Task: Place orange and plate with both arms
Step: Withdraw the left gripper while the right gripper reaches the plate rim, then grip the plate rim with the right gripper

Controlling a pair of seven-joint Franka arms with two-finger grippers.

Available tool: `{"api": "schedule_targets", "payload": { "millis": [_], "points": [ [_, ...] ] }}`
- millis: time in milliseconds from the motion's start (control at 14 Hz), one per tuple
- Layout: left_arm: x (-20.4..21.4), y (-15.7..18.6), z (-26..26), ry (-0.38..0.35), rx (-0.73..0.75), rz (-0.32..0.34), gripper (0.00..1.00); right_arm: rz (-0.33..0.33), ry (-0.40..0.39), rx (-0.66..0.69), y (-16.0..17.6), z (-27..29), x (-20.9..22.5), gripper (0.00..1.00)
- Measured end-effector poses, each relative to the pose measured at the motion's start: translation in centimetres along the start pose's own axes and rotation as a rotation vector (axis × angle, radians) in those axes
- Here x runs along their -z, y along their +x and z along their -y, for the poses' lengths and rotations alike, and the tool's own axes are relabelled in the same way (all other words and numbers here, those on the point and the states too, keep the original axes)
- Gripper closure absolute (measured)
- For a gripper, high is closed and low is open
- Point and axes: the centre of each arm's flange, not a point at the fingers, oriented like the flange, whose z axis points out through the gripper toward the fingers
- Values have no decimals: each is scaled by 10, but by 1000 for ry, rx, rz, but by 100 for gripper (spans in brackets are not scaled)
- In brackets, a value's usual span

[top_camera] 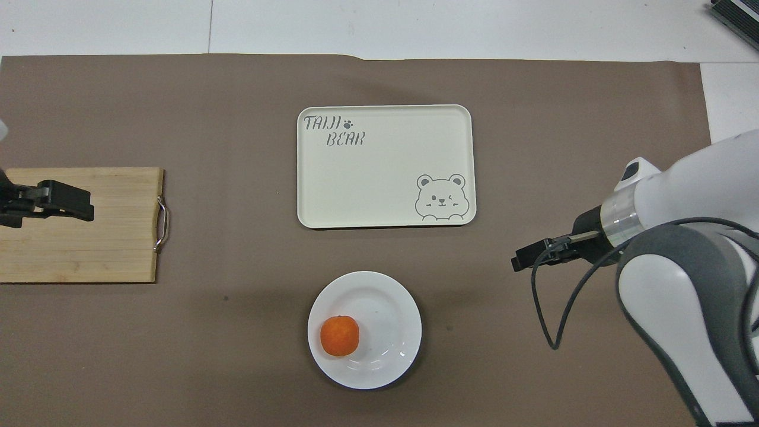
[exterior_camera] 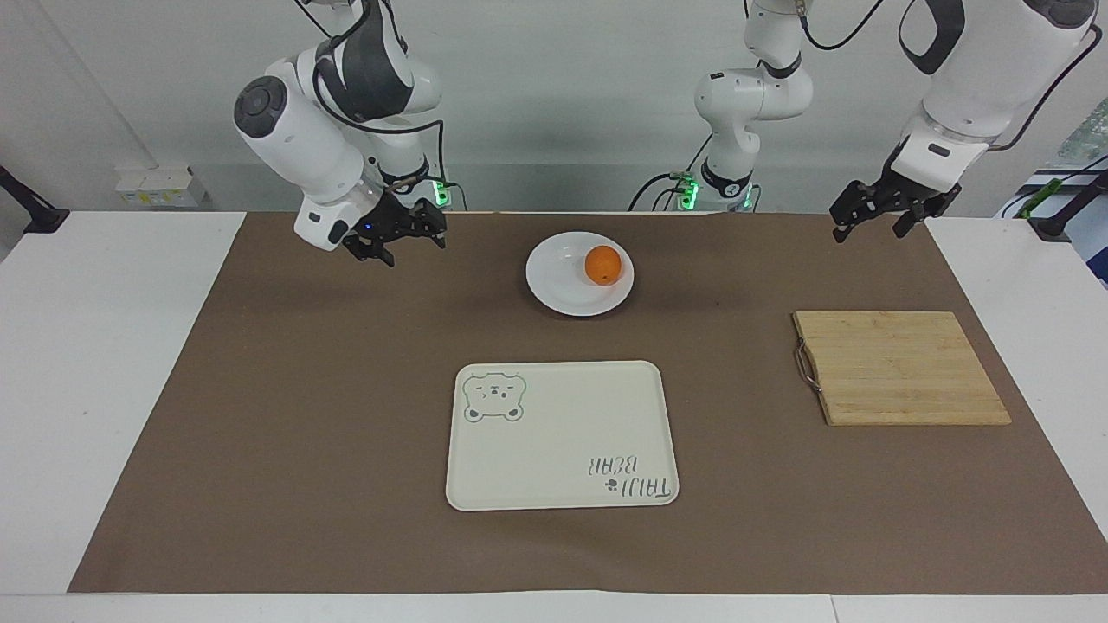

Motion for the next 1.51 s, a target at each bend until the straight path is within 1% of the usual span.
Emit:
{"api": "schedule_targets", "payload": {
  "millis": [143,287,430,717,860,1003,1075,1290,1505],
  "points": [
    [17,-3,7,4,-27,-12,0,11,18,-4,-3,4,-37,0],
    [24,-5,21,3,-42,-8,0,32,30,22,-7,19,-64,0],
    [26,-7,30,2,-40,-4,0,70,90,86,-11,33,-89,0],
    [34,-14,30,2,-42,-13,0,108,205,201,-11,46,-131,0],
    [34,-14,27,2,-46,-14,0,120,250,216,-9,49,-158,0],
    [34,-14,25,3,-50,-14,0,147,308,229,-8,53,-187,0],
    [34,-14,25,3,-50,-14,0,158,318,233,-8,54,-200,0],
    [34,-14,27,2,-47,-13,0,182,318,262,-8,56,-228,0],
    [33,-14,28,2,-46,-12,0,193,318,270,-9,59,-235,0]
  ]
}}
